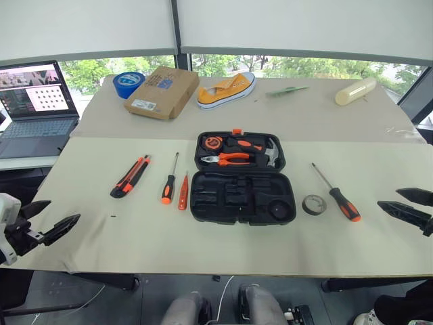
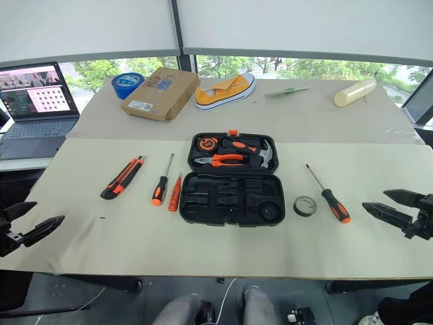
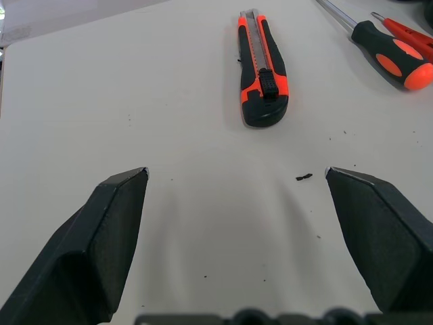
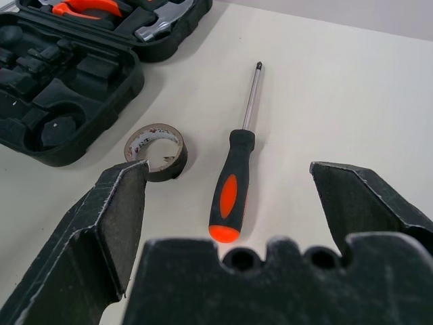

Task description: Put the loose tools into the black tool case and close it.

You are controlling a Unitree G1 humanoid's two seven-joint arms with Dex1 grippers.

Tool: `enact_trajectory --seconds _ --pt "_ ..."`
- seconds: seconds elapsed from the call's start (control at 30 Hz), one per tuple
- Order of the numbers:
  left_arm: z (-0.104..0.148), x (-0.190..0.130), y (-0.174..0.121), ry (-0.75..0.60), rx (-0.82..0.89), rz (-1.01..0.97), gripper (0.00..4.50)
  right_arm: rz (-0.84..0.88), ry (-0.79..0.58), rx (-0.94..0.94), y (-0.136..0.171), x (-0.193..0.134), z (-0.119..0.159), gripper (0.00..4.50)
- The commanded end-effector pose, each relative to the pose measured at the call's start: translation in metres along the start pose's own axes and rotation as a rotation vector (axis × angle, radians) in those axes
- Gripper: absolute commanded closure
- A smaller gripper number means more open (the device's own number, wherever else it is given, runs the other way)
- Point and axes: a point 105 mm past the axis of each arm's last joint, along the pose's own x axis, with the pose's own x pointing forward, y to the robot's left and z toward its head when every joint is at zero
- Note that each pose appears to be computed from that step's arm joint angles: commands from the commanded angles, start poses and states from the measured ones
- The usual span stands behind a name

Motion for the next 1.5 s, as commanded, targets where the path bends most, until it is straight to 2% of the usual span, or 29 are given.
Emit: enact_trajectory --seconds 0.03,0.2,0.3,0.53,0.77,0.93,1.23,1.37,1.5 --pt "0.005 0.001 0.003 0.014 0.045 0.006 0.00 -0.027 -0.042 -0.045 -0.004 -0.010 0.009 0.07" --pt "0.007 0.010 -0.004 0.038 0.053 -0.009 0.00 -0.059 -0.038 -0.083 -0.010 -0.014 0.007 0.07" --pt "0.029 0.023 -0.019 0.017 0.041 -0.066 0.00 -0.046 -0.111 -0.122 -0.004 -0.008 0.033 0.07" --pt "0.070 0.059 -0.049 0.064 -0.026 -0.118 0.00 0.149 -0.166 -0.249 0.049 0.025 0.073 0.07" --pt "0.071 0.090 -0.090 0.235 -0.144 -0.174 0.00 0.333 -0.211 -0.406 0.111 0.060 0.093 0.07" --pt "0.065 0.115 -0.109 0.319 -0.131 -0.132 0.00 0.473 -0.234 -0.460 0.149 0.076 0.096 0.07" --pt "0.054 0.149 -0.116 0.373 -0.151 -0.047 0.00 0.593 -0.266 -0.473 0.180 0.091 0.096 0.07" --pt "0.044 0.155 -0.126 0.390 -0.144 -0.069 1.02 0.605 -0.276 -0.462 0.184 0.092 0.095 0.00" --pt "0.031 0.159 -0.136 0.424 -0.172 -0.093 2.49 0.607 -0.283 -0.452 0.185 0.093 0.096 0.00"
